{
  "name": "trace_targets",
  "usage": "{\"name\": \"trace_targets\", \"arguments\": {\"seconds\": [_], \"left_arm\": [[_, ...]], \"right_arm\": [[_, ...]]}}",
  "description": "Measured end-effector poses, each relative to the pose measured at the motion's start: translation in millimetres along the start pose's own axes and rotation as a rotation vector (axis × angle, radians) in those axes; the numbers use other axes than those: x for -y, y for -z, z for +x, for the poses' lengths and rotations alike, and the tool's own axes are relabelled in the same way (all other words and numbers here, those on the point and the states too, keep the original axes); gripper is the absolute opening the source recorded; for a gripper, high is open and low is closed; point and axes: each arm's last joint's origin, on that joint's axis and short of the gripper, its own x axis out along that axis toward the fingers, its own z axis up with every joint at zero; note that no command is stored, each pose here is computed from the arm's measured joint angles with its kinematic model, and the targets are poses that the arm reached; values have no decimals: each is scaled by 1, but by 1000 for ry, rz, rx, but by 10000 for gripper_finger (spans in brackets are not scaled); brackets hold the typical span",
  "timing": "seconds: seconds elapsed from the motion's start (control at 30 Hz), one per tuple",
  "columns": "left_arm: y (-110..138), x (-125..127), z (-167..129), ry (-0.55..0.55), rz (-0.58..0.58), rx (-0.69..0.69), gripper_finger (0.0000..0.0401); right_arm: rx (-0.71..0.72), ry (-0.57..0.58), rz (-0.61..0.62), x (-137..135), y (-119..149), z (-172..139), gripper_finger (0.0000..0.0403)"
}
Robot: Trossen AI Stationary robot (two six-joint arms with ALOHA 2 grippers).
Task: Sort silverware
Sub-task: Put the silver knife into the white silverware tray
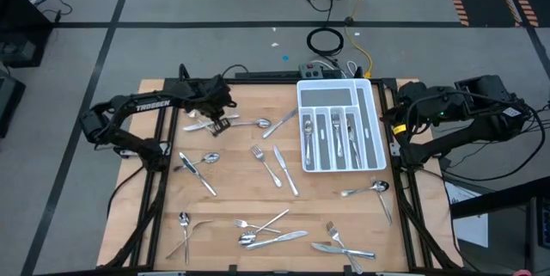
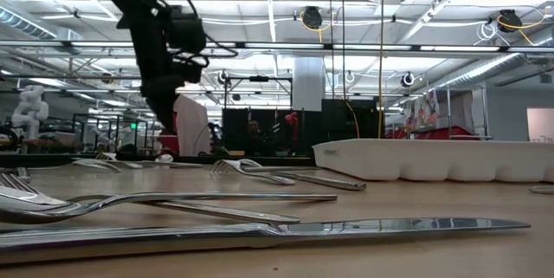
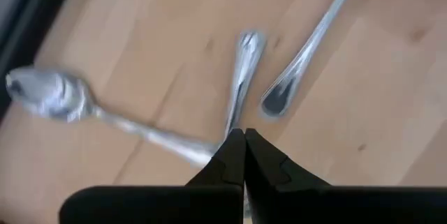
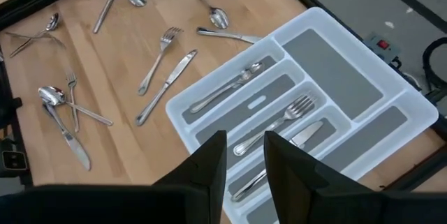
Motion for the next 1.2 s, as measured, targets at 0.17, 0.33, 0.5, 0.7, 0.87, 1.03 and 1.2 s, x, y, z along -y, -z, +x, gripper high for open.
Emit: {"name": "trace_targets", "arguments": {"seconds": [0.17,0.33,0.5,0.7,0.87,1.03,1.2], "left_arm": [[-20,10,-16,9,41,96,0],[-42,22,-36,19,86,224,0],[-47,25,-47,-40,104,223,0],[-24,3,-32,-70,95,-79,29],[-19,-14,-14,-65,46,-156,74],[-18,-19,12,-8,31,-207,119],[-9,-15,36,42,37,-301,157]], "right_arm": [[5,24,-5,1,0,0,89],[2,39,-9,2,1,0,89],[34,85,-20,3,0,0,89],[22,91,-47,0,-2,3,95],[18,93,-80,0,-2,4,118],[16,91,-82,0,-2,4,150],[4,73,-79,-1,-1,4,175]]}}
